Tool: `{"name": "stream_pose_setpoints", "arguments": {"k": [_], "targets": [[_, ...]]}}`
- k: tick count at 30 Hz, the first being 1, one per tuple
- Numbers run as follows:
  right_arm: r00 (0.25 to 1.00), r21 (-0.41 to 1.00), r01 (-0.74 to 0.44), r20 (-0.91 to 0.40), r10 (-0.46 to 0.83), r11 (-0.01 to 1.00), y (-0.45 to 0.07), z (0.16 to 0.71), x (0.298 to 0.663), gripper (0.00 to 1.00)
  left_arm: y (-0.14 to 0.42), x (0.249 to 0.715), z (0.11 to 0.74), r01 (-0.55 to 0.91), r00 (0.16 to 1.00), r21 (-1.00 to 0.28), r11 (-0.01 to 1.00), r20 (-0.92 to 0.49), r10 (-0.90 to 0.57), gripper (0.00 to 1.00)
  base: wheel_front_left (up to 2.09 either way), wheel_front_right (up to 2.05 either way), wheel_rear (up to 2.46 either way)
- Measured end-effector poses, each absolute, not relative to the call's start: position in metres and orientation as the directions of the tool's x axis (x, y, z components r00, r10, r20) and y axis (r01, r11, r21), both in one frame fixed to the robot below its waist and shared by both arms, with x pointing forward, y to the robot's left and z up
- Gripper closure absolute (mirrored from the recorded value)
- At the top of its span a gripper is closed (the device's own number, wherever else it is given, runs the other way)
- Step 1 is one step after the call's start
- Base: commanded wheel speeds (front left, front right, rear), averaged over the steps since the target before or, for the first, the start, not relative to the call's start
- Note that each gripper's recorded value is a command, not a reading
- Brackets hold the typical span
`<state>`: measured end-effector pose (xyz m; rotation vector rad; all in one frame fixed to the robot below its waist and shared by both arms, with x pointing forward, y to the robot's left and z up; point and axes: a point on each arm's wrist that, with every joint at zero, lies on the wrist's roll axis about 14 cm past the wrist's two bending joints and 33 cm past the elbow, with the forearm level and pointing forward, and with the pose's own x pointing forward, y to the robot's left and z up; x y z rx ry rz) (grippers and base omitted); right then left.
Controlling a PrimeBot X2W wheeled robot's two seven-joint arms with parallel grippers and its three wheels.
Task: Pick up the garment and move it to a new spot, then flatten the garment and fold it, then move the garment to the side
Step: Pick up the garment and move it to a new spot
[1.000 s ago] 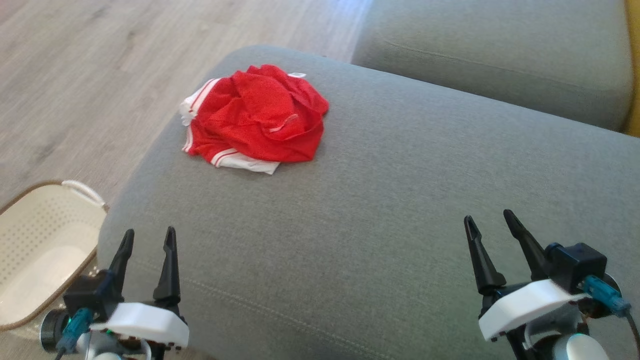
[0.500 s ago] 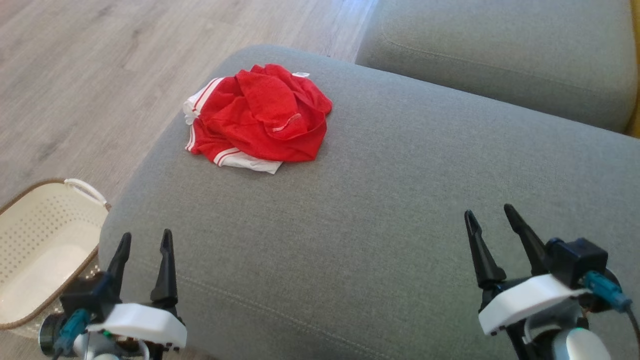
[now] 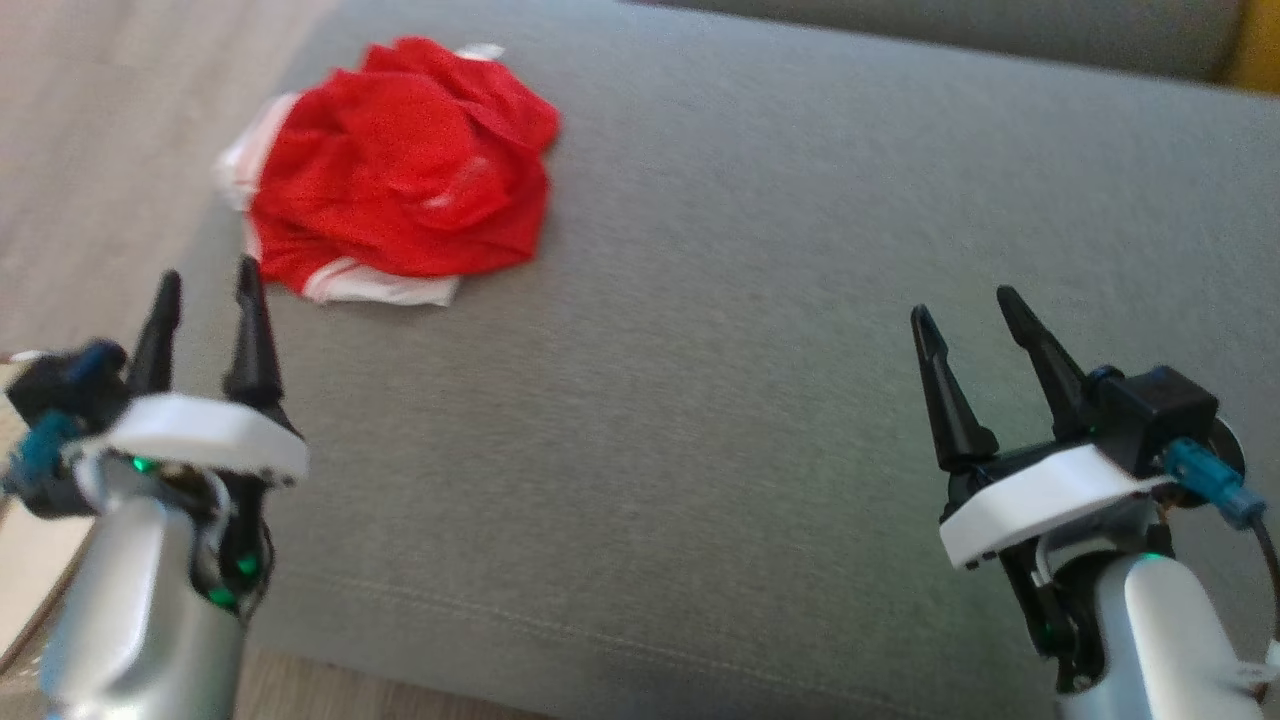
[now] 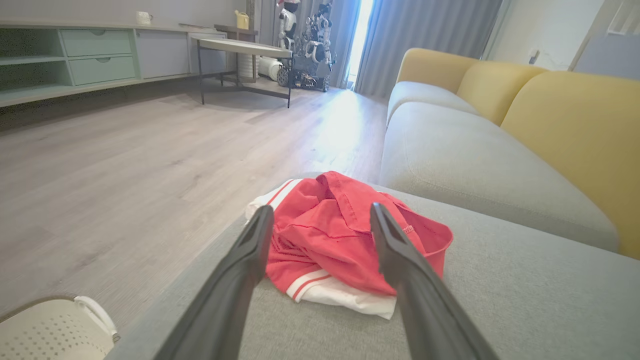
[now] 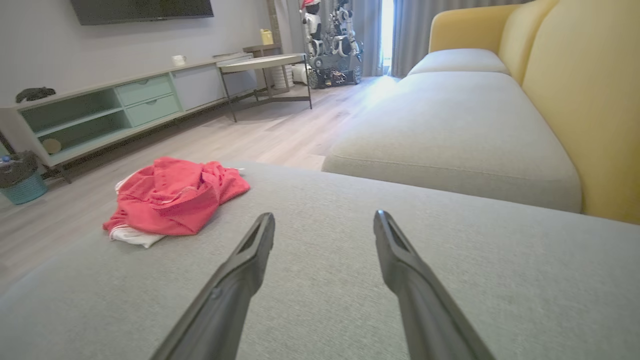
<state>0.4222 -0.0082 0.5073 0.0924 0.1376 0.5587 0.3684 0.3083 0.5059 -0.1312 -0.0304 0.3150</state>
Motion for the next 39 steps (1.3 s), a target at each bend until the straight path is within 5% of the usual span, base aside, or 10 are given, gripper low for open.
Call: {"name": "stream_pose_setpoints", "arguments": {"k": [10,22,23,24,31,39], "targets": [[0.903,0.138,-0.366,-0.185,0.387,0.920,-0.066,0.468,0.445,0.00,0.312,0.465,0.431,-0.298,0.939,-0.181,0.937,-0.235,0.253,0.00,0.00,0.00,0.00],[0.919,0.153,-0.289,-0.232,0.319,0.945,-0.093,0.442,0.452,0.00,0.300,0.478,0.346,-0.327,0.819,-0.193,0.925,-0.546,0.176,0.00,0.00,0.00,0.00],[0.918,0.155,-0.290,-0.233,0.320,0.944,-0.093,0.441,0.452,0.00,0.300,0.479,0.347,-0.324,0.815,-0.193,0.926,-0.554,0.170,0.18,0.00,0.00,0.00],[0.918,0.158,-0.291,-0.233,0.322,0.944,-0.092,0.442,0.451,0.00,0.300,0.480,0.347,-0.321,0.811,-0.190,0.928,-0.561,0.166,1.00,0.00,0.00,0.00],[0.921,0.163,-0.304,-0.200,0.333,0.939,-0.088,0.455,0.449,0.00,0.305,0.482,0.375,-0.265,0.874,-0.125,0.956,-0.451,0.183,1.00,0.00,0.00,0.00],[0.940,0.168,-0.286,-0.142,0.310,0.943,-0.096,0.481,0.440,0.00,0.315,0.505,0.498,-0.214,0.975,-0.067,0.975,-0.070,0.209,1.00,0.00,0.00,0.00]]}}
